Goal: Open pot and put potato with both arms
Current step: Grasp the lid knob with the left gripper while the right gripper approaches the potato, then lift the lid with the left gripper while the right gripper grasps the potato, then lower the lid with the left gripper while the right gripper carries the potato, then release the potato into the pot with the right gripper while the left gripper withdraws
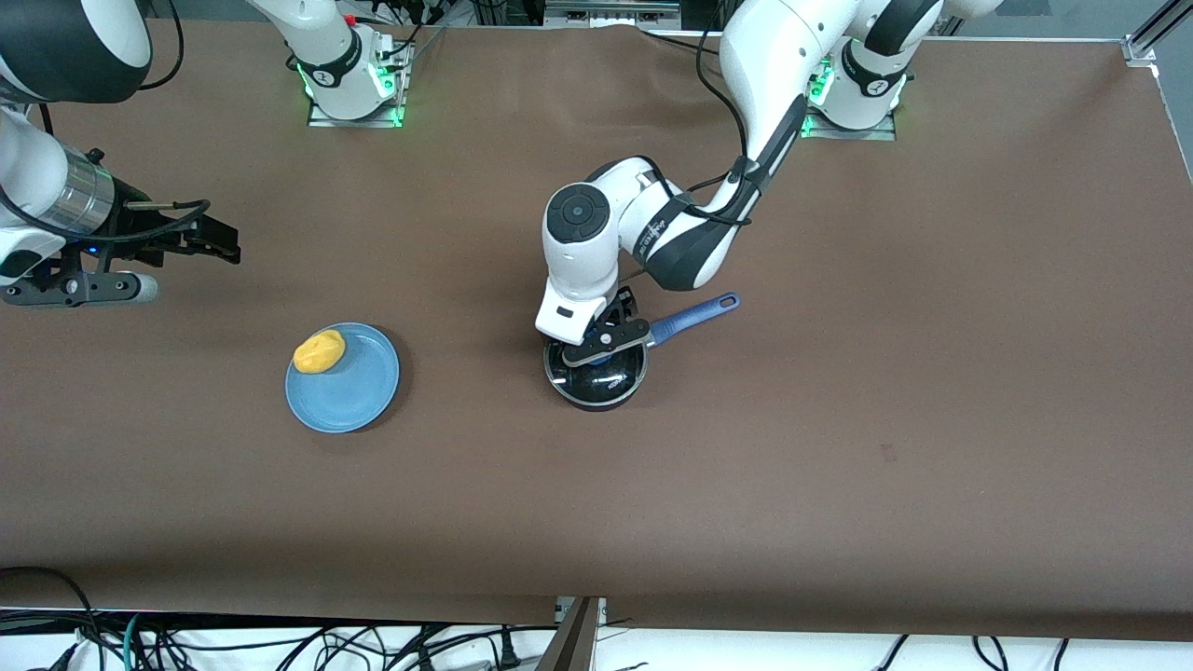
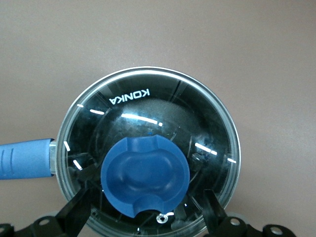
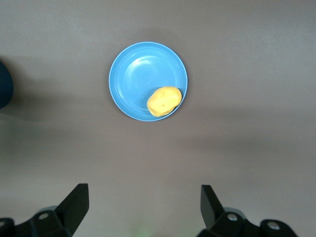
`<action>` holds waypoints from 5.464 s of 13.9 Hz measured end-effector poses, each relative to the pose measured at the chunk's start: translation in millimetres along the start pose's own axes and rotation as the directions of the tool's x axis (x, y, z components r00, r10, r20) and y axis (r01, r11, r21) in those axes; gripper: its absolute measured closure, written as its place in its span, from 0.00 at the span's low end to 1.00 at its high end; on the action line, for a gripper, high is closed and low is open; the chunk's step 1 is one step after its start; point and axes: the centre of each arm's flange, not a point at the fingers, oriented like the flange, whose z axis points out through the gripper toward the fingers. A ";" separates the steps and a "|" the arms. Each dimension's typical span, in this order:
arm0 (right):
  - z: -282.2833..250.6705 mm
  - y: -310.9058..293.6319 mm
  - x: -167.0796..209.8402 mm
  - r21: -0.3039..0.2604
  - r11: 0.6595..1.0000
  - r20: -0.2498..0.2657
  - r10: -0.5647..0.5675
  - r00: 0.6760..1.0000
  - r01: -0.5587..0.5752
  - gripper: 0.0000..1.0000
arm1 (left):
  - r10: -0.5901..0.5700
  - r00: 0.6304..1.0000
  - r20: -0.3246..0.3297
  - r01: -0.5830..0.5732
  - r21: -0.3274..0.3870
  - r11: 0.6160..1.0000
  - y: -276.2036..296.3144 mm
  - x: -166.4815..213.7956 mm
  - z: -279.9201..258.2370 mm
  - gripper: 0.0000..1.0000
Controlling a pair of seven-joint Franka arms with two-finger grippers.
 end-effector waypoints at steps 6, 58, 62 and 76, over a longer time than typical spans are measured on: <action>39.6 3.2 20.3 -0.003 1.000 0.066 0.007 0.998 -0.007 0.00 | -0.011 1.000 -0.012 0.011 -0.005 1.000 1.1 5.2 -1.4 0.17; 216.4 -241.4 81.9 0.067 0.911 0.034 0.406 0.913 -0.407 0.31 | 0.718 0.696 -0.003 -0.709 -0.159 0.687 -606.8 297.2 68.3 0.00; 220.2 -395.5 56.0 0.190 0.869 -0.023 0.469 0.883 -0.456 0.31 | 0.648 0.756 0.096 -0.623 -0.198 0.756 -572.9 325.4 -11.7 0.00; 168.6 -343.9 97.9 0.222 0.849 -0.058 0.502 0.863 -0.479 0.00 | 0.463 0.861 0.209 -0.465 -0.043 0.884 -486.5 262.3 -284.5 0.00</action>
